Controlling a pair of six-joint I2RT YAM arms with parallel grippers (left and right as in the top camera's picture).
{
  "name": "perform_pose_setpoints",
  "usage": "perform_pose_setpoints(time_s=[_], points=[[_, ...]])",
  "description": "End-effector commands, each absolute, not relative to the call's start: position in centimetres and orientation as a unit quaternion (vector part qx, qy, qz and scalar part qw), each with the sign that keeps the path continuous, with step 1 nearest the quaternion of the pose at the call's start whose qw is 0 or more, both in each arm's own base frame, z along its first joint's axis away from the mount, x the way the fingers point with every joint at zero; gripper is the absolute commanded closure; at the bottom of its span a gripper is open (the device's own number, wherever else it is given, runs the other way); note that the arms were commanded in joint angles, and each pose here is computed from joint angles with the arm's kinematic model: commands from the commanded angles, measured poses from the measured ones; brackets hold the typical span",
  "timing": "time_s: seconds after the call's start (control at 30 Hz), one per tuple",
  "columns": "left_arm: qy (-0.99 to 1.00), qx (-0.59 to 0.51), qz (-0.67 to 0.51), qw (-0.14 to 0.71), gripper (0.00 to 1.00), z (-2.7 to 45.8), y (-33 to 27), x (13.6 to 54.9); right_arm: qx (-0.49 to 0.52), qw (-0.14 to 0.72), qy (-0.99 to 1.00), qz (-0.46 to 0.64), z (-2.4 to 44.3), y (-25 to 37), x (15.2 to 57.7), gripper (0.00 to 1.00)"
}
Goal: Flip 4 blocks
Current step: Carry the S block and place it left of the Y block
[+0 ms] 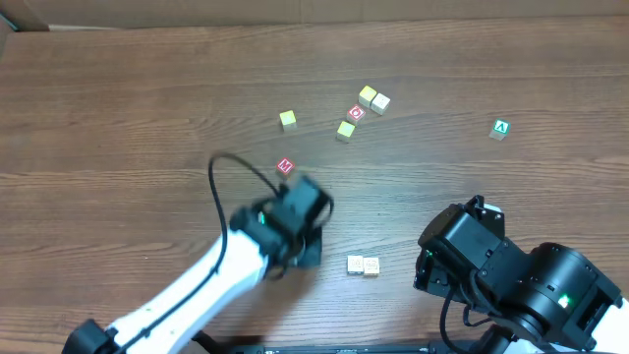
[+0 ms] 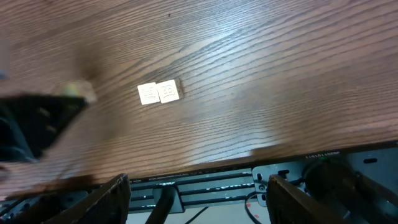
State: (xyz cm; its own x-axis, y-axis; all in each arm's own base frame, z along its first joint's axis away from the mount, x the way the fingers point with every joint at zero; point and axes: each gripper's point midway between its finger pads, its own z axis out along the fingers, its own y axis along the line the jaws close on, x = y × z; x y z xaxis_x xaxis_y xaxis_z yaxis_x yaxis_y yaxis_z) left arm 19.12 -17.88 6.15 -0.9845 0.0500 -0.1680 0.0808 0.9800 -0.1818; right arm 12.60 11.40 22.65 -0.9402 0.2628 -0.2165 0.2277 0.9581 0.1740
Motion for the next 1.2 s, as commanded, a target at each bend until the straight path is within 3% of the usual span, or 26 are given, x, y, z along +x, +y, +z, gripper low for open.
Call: perform_pose_setpoints(time_s=[0.0, 0.47, 1.17], points=[[0.987, 0.033, -0.139, 0.068, 0.87, 4.6, -19.5, 16.4, 0.127, 0.135, 0.979, 0.086, 23.6, 11.6, 13.0, 0.29], [0.980, 0.012, -0.181, 0.077, 0.77, 2.5, -22.0, 16.4, 0.128, 0.134, 0.979, 0.086, 23.5, 11.6, 12.9, 0.29], [0.980, 0.015, -0.189, 0.063, 0.77, 1.6, -22.8, 16.4, 0.127, 0.133, 0.979, 0.087, 23.5, 11.6, 12.9, 0.29]])
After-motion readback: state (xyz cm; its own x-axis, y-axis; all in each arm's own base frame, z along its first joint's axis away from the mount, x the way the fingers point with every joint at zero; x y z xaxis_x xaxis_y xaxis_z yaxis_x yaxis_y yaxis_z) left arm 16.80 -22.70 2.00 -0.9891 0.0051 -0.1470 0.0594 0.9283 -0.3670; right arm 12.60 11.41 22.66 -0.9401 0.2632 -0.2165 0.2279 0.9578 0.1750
